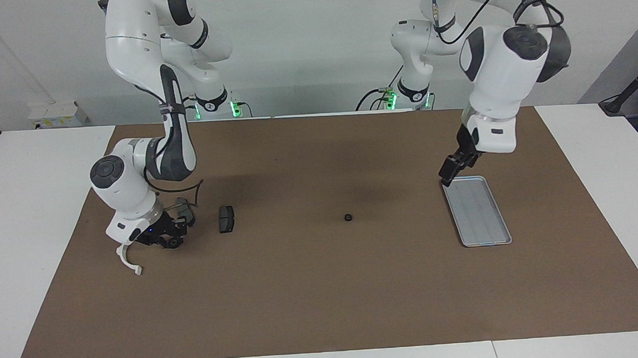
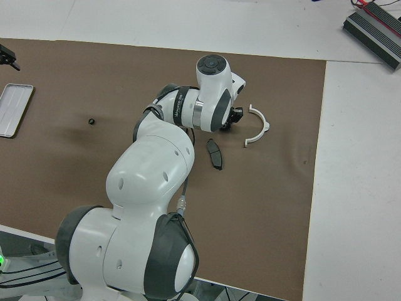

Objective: Place bearing gear from tray to pile

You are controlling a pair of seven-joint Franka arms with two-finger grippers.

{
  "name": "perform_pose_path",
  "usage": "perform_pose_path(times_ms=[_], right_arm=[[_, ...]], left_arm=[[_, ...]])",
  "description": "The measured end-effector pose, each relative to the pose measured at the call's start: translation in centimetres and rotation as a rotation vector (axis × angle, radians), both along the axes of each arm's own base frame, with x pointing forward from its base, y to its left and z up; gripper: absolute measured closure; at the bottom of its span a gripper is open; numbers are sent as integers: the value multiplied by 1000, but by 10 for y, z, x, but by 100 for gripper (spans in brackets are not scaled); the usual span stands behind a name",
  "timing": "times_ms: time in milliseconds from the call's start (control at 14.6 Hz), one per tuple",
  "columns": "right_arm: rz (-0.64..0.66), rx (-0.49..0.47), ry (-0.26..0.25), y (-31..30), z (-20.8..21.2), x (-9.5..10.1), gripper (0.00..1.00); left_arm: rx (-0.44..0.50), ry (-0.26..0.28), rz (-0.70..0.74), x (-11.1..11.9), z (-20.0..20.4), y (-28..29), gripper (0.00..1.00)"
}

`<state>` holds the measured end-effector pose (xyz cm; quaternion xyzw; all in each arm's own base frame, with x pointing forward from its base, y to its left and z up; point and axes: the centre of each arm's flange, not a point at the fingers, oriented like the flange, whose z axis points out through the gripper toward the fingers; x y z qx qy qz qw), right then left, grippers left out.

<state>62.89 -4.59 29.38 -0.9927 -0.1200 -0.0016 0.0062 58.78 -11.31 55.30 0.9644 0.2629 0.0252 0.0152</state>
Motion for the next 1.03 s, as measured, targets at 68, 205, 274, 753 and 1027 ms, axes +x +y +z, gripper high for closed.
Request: perform_pose_path(times_ms=[68, 205, 274, 753, 1027], right_arm=[[-3, 0, -3, 1, 2, 0, 33], [-42, 7, -2, 10, 19, 1, 11], [-63, 13, -3, 20, 35, 1, 10], [-112, 46, -27, 207, 143, -29, 10], [-180, 62, -31, 312, 139, -65, 10]], left_arm=[[1, 7, -12, -8, 15, 19, 0], [2, 26, -44, -27, 42, 47, 0], [2, 34, -51, -35, 51, 57, 0], [-54, 41, -72, -53, 90, 112, 0], [-57, 65, -128, -54, 79, 115, 0]])
